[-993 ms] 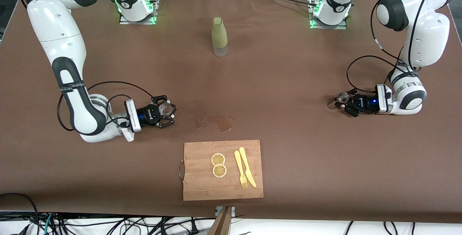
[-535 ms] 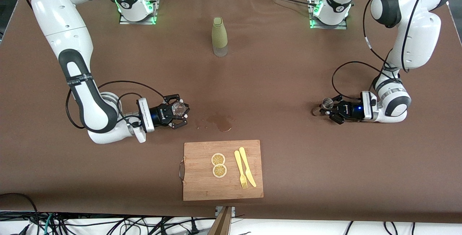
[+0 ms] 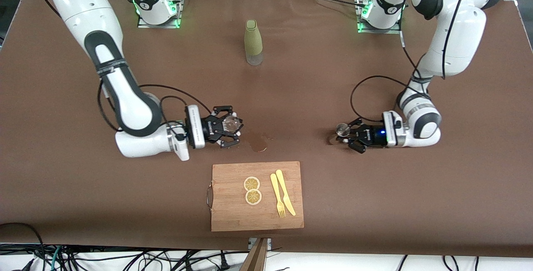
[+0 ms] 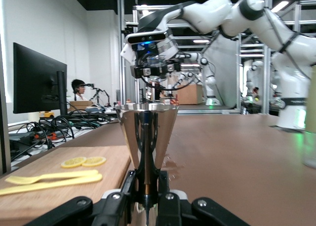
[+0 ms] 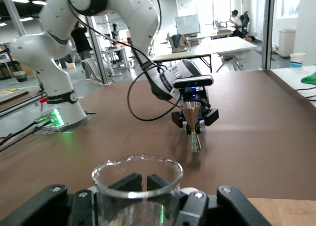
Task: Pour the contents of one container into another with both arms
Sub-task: 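Lift the glass cup with the right gripper while the left gripper brings the jigger, then tilt the glass cup with the right gripper, pouring into the held jigger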
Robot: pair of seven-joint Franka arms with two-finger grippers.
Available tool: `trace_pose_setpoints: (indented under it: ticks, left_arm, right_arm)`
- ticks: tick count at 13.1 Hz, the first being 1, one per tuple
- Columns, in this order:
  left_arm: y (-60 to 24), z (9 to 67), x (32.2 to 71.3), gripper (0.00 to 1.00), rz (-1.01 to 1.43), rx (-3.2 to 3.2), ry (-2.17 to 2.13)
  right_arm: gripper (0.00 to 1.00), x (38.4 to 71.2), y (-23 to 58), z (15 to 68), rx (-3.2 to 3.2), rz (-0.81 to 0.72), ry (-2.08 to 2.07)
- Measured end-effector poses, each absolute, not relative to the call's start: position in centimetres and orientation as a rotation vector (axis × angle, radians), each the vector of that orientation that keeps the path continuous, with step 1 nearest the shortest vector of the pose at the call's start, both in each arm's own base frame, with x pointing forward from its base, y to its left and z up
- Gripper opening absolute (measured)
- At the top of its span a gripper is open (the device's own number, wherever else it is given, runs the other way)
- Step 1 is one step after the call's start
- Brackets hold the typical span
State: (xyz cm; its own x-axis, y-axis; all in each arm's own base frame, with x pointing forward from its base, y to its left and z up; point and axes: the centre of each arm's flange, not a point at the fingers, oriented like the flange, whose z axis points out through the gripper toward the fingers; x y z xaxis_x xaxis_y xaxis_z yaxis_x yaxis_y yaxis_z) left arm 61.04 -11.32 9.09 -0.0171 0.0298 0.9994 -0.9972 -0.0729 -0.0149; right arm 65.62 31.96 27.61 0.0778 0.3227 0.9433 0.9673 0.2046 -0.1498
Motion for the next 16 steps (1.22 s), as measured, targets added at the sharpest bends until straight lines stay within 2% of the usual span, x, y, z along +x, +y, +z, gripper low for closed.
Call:
trace_pose_setpoints:
  ticks: [6,12,16]
  left_arm:
    - [-20.7,8.9,60.7,0.21,1.3,1.339,-1.085]
    - [-26.2,8.9,59.8,0.21,1.316,1.416,-1.016]
    - [-29.6,9.8,59.3,0.21,1.33,1.426,-0.96]
  right_arm:
    - [0.13,65.6,36.1,29.9,-1.62,-0.882,-1.407]
    - [0.13,63.9,38.7,29.2,-1.835,-0.972,-1.401]
    - [0.13,63.5,38.3,29.8,-1.999,-1.099,-1.403]
